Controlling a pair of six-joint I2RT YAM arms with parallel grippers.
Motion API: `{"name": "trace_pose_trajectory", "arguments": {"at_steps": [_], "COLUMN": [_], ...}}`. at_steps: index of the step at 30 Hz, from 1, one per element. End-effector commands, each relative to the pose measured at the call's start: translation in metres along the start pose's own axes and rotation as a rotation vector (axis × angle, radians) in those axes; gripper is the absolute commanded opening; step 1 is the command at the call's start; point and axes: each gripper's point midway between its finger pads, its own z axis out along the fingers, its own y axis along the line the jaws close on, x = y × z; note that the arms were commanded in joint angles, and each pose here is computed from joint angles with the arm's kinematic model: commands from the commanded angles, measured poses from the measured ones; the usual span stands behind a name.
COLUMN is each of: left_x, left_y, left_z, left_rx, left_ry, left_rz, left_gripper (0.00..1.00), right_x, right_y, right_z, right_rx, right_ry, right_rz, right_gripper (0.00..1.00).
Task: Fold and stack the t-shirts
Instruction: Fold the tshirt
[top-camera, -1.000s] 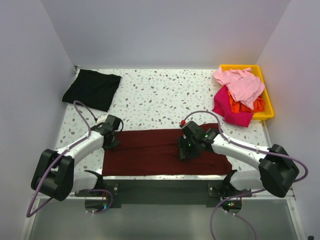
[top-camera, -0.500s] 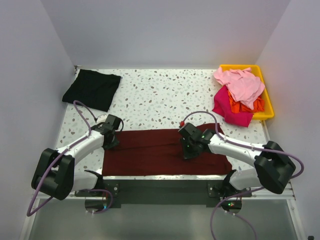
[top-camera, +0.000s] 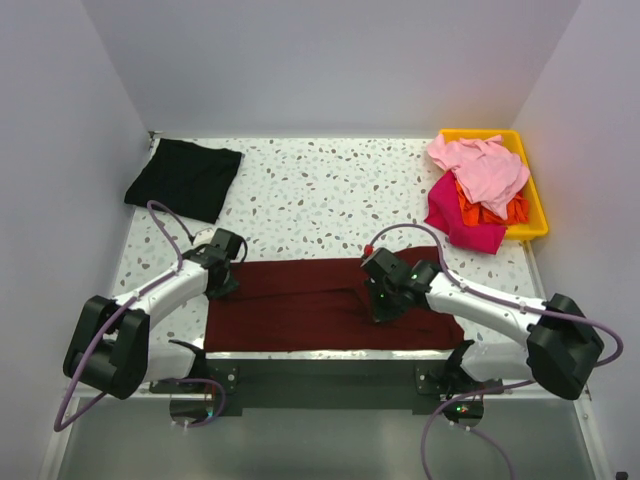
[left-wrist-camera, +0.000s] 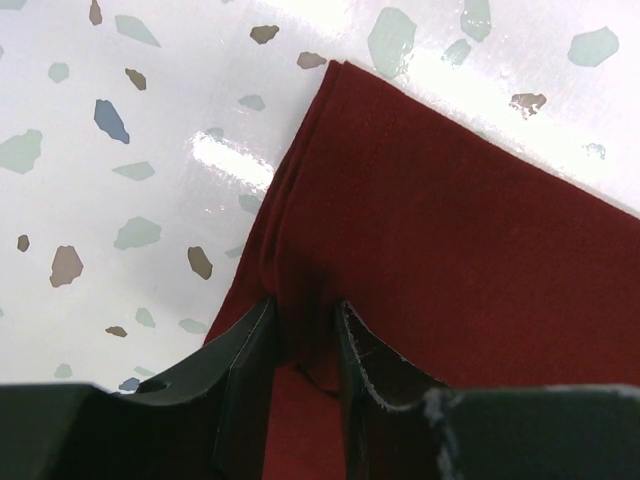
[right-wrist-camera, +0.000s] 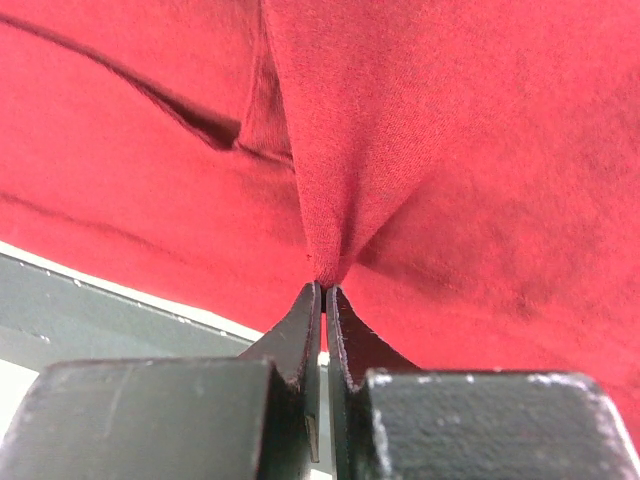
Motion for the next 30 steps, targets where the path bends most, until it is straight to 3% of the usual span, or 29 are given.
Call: {"name": "trace_pose_trajectory", "arguments": {"at_steps": [1, 12, 27, 28, 29, 30], "left_x": [-0.005, -0.005, -0.01, -0.01, -0.013, -0.015], "left_y": [0.008, 0.008, 0.01, 0.011, 0.01, 0.01], "left_z": [-0.001, -0.001, -0.011, -0.012, -0.014, -0.016], "left_rx": [-0.048, -0.048, -0.045, -0.046, -0.043, -0.039], "left_ry": [-0.013, -0.011, -0.02, -0.021, -0.029, -0.037], "left_rz": [-0.004, -0.003, -0.001, -0.002, -0.008, -0.01], "left_gripper": [0.34, 0.33, 0.37, 0.48, 0.68, 0.78], "right_x": [-0.003, 0.006, 0.02, 0.017, 0.015, 0.008], "right_y": [0.007, 0.011, 0.016, 0.018, 0.018, 0.018], "right_z": [-0.018, -0.033, -0.02, -0.023, -0.025, -0.028], "right_rx": [-0.022, -0.044, -0.012, -0.017, -0.016, -0.004], "right_ry": [-0.011, 0.006, 0.073, 0.057, 0.051, 0.023], "right_rz": [-0.024, -0.038, -0.077, -0.075, -0.07, -0.064], "right_gripper": [0.0, 0.0, 0.02, 0.17, 0.25, 0.33]}}
